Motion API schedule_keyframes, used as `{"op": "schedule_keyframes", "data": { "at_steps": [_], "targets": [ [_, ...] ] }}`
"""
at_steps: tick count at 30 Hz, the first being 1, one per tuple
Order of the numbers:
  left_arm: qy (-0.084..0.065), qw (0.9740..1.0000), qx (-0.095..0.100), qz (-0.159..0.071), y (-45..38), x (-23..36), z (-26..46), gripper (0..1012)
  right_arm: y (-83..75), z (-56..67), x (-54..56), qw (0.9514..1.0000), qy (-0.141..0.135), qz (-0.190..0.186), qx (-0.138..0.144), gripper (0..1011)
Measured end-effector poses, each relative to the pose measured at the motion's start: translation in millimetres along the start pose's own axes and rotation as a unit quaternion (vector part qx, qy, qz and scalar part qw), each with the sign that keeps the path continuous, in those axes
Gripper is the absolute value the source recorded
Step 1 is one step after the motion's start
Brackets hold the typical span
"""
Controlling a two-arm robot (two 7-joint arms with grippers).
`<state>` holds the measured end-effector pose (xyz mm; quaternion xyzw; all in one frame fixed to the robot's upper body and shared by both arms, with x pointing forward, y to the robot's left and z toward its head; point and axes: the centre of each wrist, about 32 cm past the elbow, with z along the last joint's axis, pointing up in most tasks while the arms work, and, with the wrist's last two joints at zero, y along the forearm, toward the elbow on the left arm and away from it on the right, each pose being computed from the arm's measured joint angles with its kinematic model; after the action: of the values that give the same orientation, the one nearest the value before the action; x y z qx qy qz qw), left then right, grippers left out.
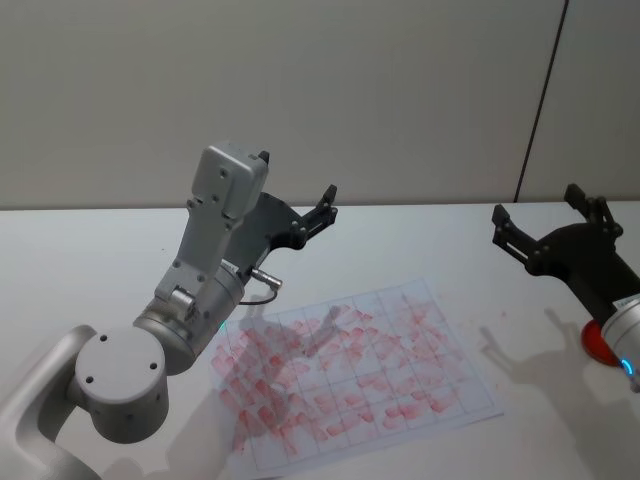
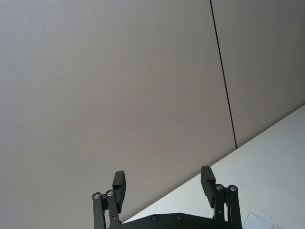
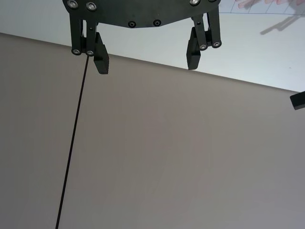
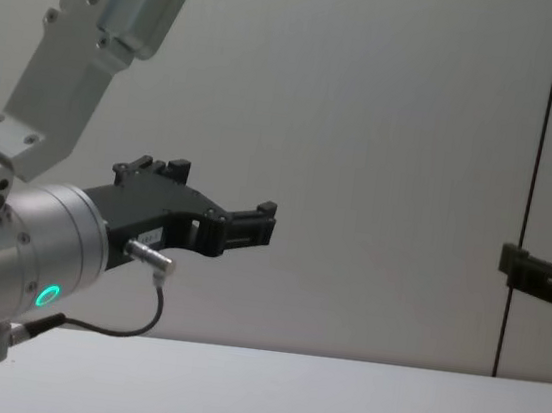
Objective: Use the one hand to pick up the stamp and affix it onto the A4 paper.
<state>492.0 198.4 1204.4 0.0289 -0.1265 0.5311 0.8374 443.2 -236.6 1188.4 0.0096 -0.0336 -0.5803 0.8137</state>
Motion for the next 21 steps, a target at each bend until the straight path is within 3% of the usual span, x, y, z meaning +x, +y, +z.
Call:
{"op": "schedule_keyframes", "data": {
  "at_steps": [13, 21],
  "targets": [
    [0.000, 1.0000, 0.000, 0.000, 0.0, 0.0, 0.0, 1001, -2.3, -2.0, -1.0, 0.9981, 0.004, -0.049, -0.036, 1001],
    [0.000, 1.0000, 0.000, 0.000, 0.0, 0.0, 0.0, 1001, -6.2, -4.4, 1.5, 0.9934, 0.008, -0.087, -0.075, 1001]
  ]
}}
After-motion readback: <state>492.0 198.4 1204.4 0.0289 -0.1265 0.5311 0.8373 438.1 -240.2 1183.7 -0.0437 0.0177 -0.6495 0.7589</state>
